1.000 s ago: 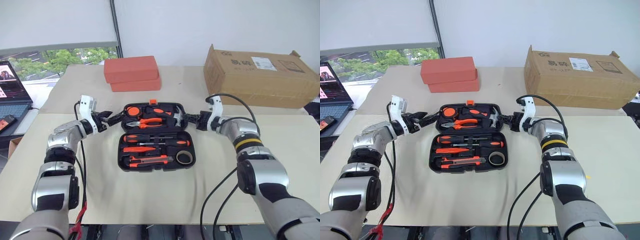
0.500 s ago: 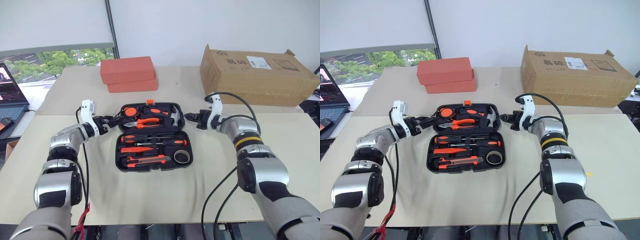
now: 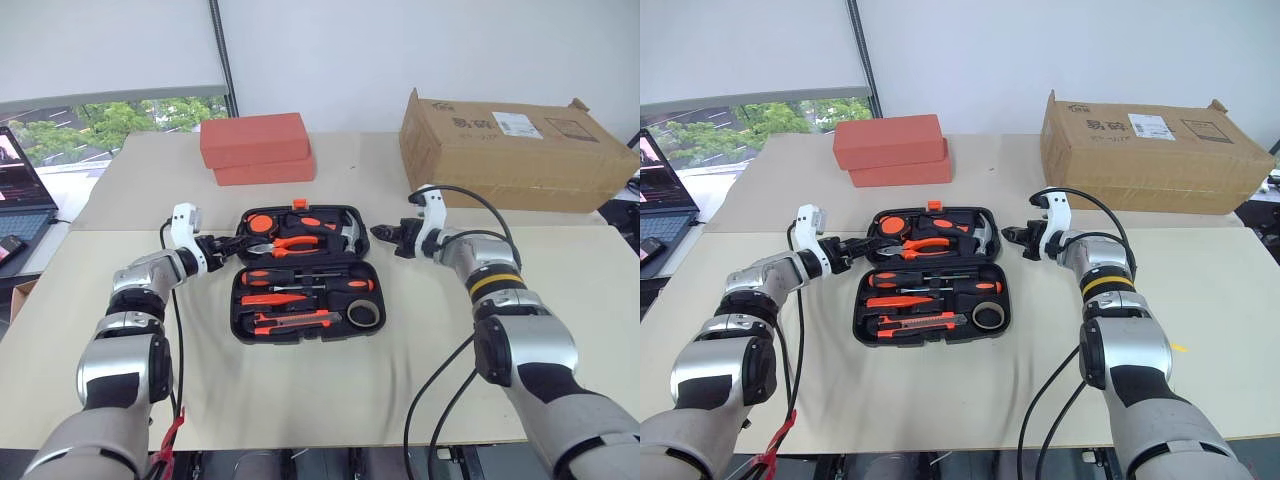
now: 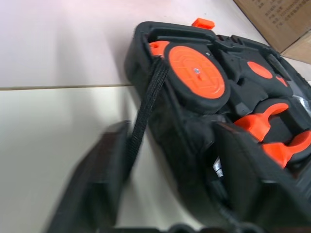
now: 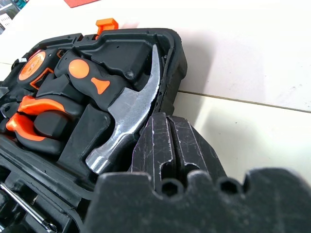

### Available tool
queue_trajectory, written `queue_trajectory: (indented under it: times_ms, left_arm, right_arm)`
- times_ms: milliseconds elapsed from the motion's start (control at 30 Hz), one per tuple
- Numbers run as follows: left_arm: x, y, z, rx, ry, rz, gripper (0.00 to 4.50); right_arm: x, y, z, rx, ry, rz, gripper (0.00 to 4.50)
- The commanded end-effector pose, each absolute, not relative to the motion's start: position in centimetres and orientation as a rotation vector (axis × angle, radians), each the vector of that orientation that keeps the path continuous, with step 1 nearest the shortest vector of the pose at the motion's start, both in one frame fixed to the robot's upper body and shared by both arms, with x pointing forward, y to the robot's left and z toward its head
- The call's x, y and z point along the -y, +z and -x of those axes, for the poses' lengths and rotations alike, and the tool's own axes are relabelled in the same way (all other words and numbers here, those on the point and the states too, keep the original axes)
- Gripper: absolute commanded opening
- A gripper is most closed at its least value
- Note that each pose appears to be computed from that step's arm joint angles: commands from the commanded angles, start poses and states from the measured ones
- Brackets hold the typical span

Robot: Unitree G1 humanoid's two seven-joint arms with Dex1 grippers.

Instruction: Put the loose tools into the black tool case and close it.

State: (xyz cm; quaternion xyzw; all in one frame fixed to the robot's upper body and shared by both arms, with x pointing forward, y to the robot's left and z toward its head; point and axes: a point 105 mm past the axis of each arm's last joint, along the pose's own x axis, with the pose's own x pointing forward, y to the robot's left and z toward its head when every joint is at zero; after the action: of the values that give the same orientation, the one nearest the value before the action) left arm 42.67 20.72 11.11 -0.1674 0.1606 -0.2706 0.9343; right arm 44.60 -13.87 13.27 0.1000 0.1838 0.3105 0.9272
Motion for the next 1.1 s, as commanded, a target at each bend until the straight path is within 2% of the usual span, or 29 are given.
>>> queue_trajectory:
  times_ms: [33,100,300,333,367,467,800,900,1000,1100]
  left_arm:
    - [-20.9,12.5,-43.3,-0.291,-0.536,0.338,0.8]
    - [-21.0,12.5,-43.3,-0.292,-0.536,0.337,0.1]
    - [-20.8,12.3,-43.2,-0.297,-0.547,0.34,0.01]
    - [-20.8,12.3,-43.1,-0.297,-0.55,0.342,0.0]
    - [-20.7,12.3,-43.1,-0.297,-0.554,0.344,0.0]
    - [-20.7,12.2,-43.1,-0.298,-0.555,0.344,0.0]
    - [-20.7,11.7,-42.9,-0.305,-0.549,0.349,0.0]
    - [-20.6,11.6,-43.0,-0.307,-0.546,0.351,0.0]
    - [-20.5,11.6,-43.0,-0.308,-0.547,0.352,0.0]
    - [-20.4,11.5,-43.0,-0.31,-0.549,0.352,0.0]
  right_arm:
    - [14.2,15.0,-45.1,-0.305,0.633,-0.181,0.0]
    - [14.3,15.1,-45.1,-0.302,0.632,-0.184,0.0]
    - [13.9,15.0,-44.5,-0.33,0.687,-0.275,0.0]
    - [13.8,14.8,-44.3,-0.345,0.698,-0.271,0.6]
    - [13.8,14.6,-44.2,-0.356,0.703,-0.266,0.8]
    - [14.0,14.3,-44.1,-0.38,0.681,-0.278,1.86]
    - [13.6,13.8,-42.4,-0.457,0.776,-0.31,1.86]
    - [13.4,13.8,-42.0,-0.469,0.792,-0.32,1.16]
    - [13.2,13.7,-41.4,-0.488,0.819,-0.327,0.11]
    - [13.0,13.7,-41.0,-0.496,0.837,-0.333,0.04]
